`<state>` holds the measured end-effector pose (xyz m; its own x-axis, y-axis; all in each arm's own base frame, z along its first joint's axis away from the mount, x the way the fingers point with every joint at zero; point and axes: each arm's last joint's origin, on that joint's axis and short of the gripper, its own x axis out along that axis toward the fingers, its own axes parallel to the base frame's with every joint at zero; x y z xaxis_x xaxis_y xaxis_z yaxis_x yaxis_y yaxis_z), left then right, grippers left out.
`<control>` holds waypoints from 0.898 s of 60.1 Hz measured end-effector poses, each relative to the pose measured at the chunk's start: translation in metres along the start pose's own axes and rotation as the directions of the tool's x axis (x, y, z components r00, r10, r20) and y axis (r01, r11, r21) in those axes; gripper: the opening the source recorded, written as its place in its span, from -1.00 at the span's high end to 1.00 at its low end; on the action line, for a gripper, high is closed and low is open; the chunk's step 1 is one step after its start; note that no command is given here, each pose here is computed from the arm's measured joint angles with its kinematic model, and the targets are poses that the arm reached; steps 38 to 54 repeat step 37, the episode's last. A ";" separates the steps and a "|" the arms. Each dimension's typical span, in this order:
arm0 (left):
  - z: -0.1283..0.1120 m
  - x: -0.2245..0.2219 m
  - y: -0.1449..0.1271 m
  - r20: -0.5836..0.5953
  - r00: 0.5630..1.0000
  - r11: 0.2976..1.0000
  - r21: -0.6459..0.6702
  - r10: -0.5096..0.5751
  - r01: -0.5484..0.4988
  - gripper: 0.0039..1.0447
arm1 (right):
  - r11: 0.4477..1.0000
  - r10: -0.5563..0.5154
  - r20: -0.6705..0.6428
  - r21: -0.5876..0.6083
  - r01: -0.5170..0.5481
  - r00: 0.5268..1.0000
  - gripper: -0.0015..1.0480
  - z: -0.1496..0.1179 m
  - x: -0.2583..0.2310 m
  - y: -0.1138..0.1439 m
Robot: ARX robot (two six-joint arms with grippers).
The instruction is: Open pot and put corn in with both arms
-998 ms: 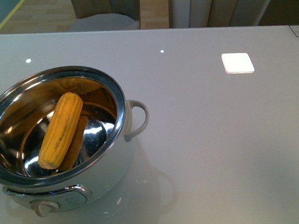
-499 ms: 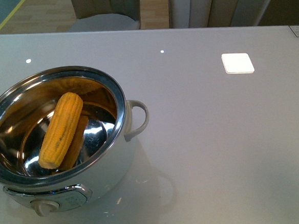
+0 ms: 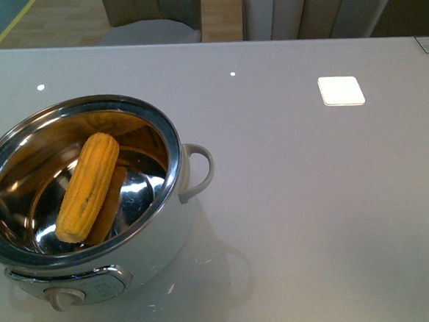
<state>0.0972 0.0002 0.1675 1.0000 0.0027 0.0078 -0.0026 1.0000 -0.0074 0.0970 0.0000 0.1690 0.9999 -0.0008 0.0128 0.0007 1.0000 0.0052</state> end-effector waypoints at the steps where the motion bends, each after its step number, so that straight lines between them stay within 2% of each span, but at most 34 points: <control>1: 0.000 0.000 0.000 0.000 1.000 1.000 0.000 0.000 0.000 -0.87 | 1.000 0.000 0.000 0.000 0.000 1.000 -0.86 0.000 0.000 0.000; 54: 0.000 0.000 0.000 0.000 1.000 1.000 0.000 0.000 0.000 -0.87 | 1.000 0.000 0.000 0.000 0.000 1.000 -0.83 0.000 0.000 0.000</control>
